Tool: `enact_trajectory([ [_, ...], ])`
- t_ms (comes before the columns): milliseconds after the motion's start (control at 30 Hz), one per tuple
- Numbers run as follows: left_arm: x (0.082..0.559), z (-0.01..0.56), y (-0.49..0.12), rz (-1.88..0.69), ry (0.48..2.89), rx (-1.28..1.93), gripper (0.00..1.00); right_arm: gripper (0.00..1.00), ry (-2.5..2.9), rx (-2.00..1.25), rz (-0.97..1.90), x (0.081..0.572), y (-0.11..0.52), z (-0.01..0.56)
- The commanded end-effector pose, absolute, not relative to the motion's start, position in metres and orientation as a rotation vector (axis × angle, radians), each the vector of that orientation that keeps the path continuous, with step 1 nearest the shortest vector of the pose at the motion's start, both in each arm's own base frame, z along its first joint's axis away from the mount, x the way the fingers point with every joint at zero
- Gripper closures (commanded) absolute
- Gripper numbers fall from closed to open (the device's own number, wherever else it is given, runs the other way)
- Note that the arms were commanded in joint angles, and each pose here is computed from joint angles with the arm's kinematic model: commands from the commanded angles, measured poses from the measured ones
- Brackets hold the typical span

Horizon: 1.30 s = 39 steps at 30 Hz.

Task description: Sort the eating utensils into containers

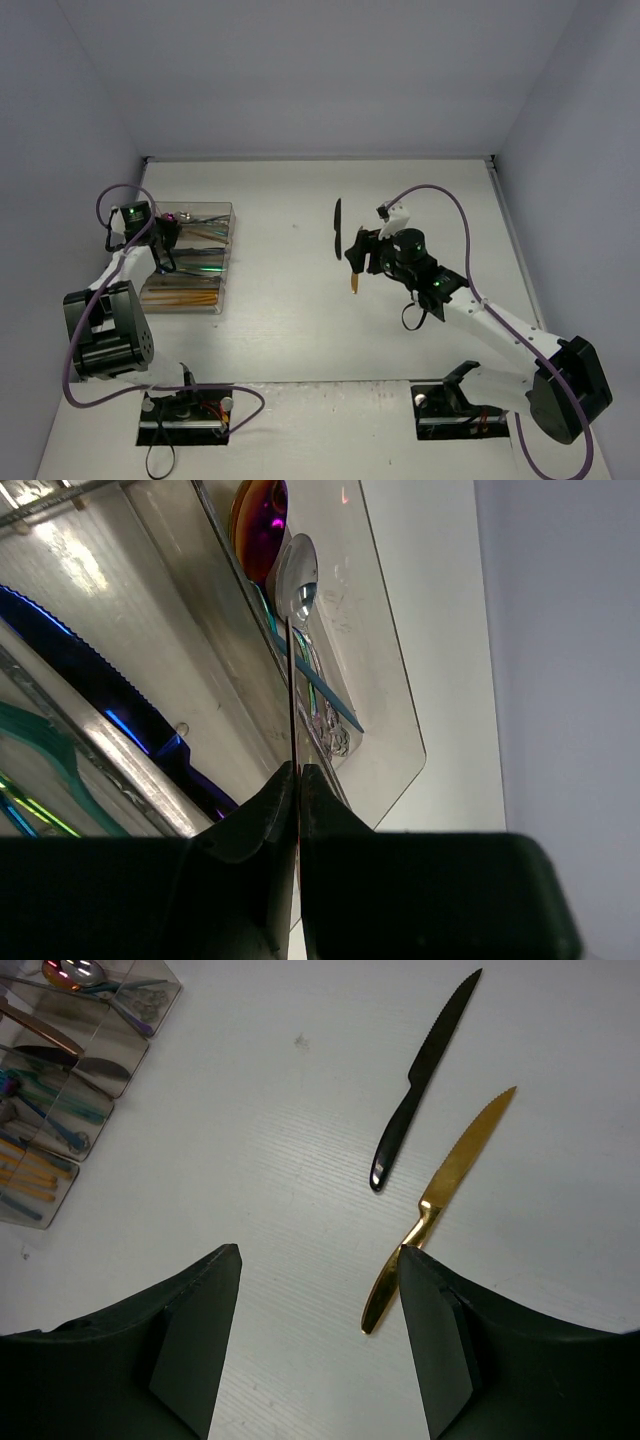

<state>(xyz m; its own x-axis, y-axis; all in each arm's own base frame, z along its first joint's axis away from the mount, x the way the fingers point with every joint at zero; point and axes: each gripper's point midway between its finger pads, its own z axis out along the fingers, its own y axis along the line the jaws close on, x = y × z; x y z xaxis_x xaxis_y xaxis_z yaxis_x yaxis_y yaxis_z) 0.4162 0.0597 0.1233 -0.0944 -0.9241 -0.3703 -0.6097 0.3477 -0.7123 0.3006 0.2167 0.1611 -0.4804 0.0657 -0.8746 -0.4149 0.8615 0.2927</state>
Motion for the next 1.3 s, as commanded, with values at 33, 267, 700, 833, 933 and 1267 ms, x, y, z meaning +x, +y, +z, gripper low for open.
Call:
enact_trajectory([
  [33,0.454,0.171,0.07,-0.583,1.613,-1.348,1.0,0.39,1.931,-0.252,0.598,0.304,0.215,0.179],
  [267,0.453,0.159,0.083,-0.513,1.594,-1.392,1.0,0.39,1.938,-0.253,0.595,0.303,0.213,0.177],
  [700,0.442,0.142,0.089,-0.493,1.607,-1.434,1.0,0.39,1.954,-0.249,0.598,0.302,0.213,0.171],
  [833,0.445,0.13,0.084,-0.51,1.643,-1.448,0.9,0.39,1.96,-0.248,0.593,0.301,0.212,0.168],
  [933,0.444,0.123,0.082,-0.515,1.658,-1.459,0.78,0.39,1.961,-0.245,0.595,0.301,0.212,0.168],
  [1267,0.433,0.119,0.078,-0.524,1.649,-1.492,0.73,0.38,1.976,-0.183,0.549,0.306,0.203,0.162],
])
